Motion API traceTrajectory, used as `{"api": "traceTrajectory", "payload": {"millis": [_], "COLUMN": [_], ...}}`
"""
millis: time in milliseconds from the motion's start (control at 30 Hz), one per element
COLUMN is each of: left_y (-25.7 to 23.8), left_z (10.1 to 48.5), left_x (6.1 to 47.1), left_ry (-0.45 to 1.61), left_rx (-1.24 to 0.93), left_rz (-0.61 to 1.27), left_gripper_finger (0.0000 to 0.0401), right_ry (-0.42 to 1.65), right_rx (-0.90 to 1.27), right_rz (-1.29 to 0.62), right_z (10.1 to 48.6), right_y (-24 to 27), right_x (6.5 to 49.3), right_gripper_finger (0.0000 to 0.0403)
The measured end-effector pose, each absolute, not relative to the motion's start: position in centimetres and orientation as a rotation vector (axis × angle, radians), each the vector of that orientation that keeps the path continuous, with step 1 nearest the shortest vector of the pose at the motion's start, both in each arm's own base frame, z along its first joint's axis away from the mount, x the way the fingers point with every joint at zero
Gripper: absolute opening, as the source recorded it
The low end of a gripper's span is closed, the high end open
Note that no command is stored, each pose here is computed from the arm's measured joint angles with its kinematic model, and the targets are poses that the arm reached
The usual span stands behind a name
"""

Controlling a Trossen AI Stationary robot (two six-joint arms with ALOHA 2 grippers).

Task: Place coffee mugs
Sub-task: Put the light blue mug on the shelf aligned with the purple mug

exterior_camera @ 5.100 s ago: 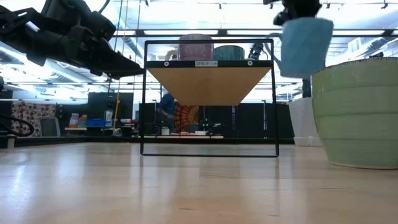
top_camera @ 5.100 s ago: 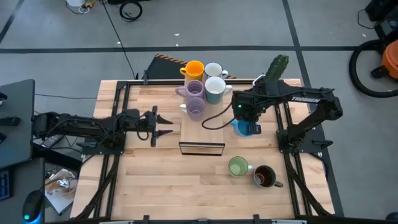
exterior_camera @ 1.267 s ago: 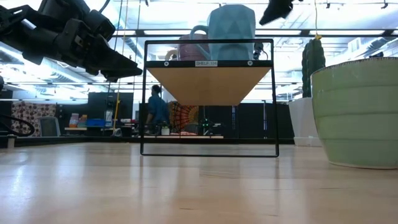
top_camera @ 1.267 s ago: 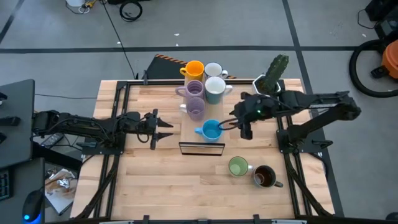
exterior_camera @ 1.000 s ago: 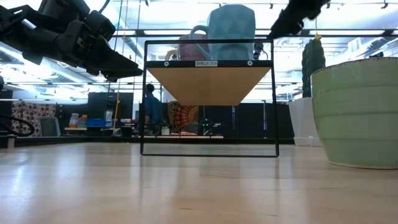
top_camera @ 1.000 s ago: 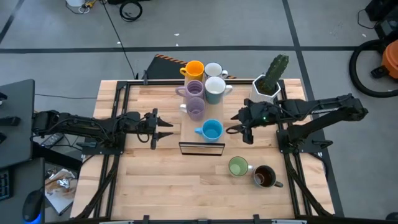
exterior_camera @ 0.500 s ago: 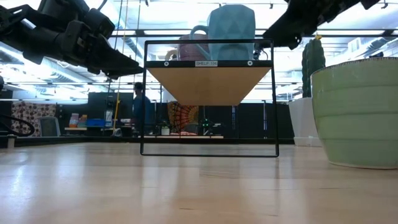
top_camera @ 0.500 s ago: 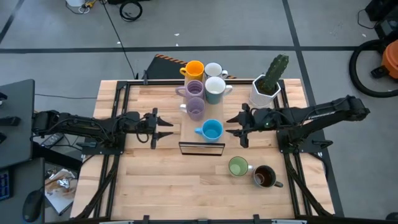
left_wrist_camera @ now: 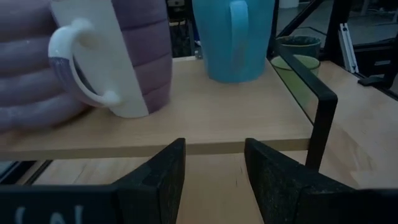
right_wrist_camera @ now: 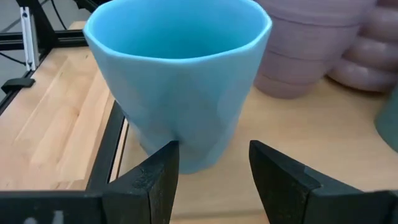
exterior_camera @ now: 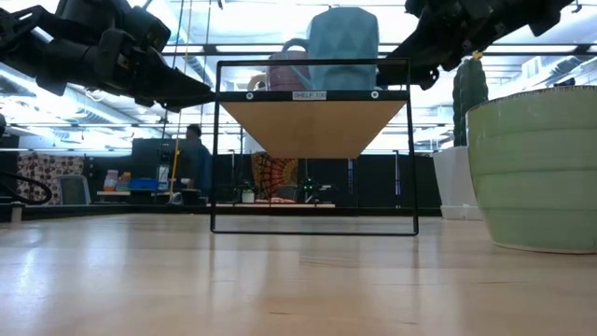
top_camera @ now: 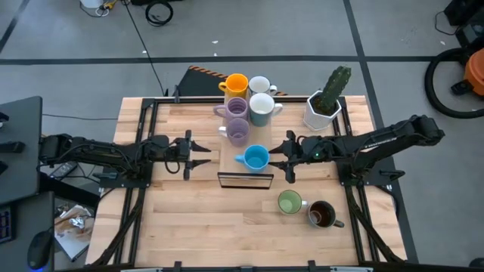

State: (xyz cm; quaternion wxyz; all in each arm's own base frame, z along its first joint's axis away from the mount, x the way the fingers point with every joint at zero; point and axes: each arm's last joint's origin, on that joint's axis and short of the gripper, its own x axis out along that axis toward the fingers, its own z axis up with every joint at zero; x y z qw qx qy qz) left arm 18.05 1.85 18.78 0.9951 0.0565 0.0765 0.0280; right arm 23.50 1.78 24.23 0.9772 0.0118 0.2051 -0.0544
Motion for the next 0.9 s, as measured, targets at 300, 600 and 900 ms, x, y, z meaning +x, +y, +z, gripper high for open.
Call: {"api": "traceTrajectory", "payload": {"millis": [300,600,900], "left_y": [1.8,1.8,1.8], "left_z": [18.8,18.8,19.0], "left_x": [18.1,18.1,18.1], "left_ry": [0.148,0.146,0.134], "left_rx": [0.112,0.105,0.106], "left_rz": [0.052,0.052,0.051], "left_gripper_finger": [0.0172,0.0172,0.0172], "right_ry": [0.377,0.335,0.298], "right_rx": [-0.001,0.004,-0.009], "right_rz": [-0.085,-0.054,-0.053], "right_z": [23.3,22.2,21.3], "right_y": [2.0,2.0,1.7], "right_x": [25.3,27.0,28.2], "right_gripper_finger": [0.0201,0.0201,0.0201]}}
